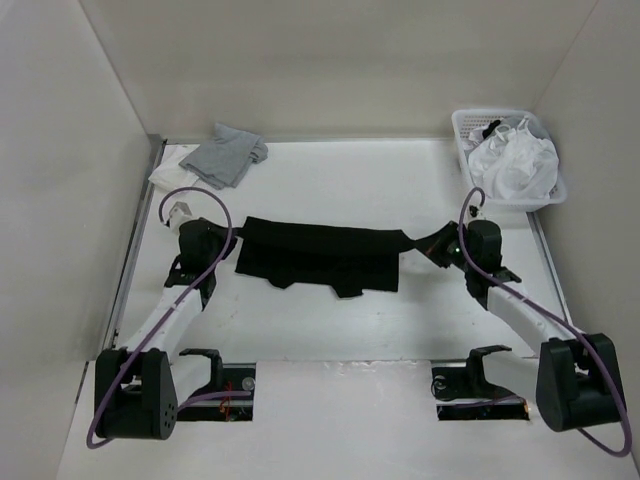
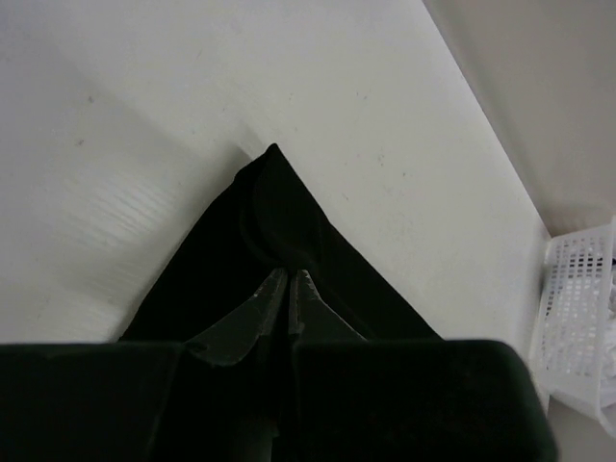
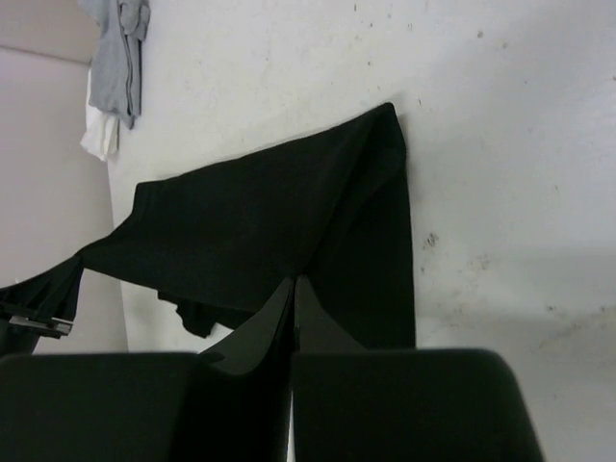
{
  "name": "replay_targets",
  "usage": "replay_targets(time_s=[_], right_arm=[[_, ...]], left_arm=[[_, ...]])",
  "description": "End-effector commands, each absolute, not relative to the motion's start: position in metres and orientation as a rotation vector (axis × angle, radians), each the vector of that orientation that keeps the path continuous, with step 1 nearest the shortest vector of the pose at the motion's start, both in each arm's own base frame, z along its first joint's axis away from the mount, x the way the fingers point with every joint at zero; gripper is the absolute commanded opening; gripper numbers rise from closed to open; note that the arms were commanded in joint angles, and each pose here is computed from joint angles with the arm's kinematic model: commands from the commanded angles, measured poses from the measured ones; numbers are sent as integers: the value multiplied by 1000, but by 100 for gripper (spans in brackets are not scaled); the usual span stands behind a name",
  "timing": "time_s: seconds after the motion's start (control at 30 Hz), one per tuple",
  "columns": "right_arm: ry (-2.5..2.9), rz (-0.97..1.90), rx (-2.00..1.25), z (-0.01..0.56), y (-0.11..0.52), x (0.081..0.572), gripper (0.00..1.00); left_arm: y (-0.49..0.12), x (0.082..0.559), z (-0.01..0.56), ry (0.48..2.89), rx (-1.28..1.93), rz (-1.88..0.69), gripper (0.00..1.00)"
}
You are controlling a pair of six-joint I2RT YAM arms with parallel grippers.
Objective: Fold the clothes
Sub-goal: Fold the tank top
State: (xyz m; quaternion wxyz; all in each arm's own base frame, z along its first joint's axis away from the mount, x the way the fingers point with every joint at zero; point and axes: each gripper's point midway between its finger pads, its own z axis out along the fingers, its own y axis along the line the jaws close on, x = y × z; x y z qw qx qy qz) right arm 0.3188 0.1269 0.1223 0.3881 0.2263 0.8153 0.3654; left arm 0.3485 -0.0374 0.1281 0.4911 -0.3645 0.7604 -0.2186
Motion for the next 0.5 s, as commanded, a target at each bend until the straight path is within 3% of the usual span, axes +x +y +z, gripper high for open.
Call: replay_targets(time_s=[0.0, 0.37, 0.4, 0.47], right_arm=[[1999, 952, 537, 138, 132, 312, 1], [2195, 880, 643, 64, 142, 243, 1], [2208, 881, 654, 59, 144, 238, 3], [2209, 890, 663, 56, 147, 233, 17]], left_arm=[[-37, 345, 143, 1785, -854, -581, 1], [-26, 308, 72, 1892, -945, -541, 5], [-24, 306, 66, 1901, -960, -534, 9], [-21, 303, 57, 1915, -983, -535, 17]])
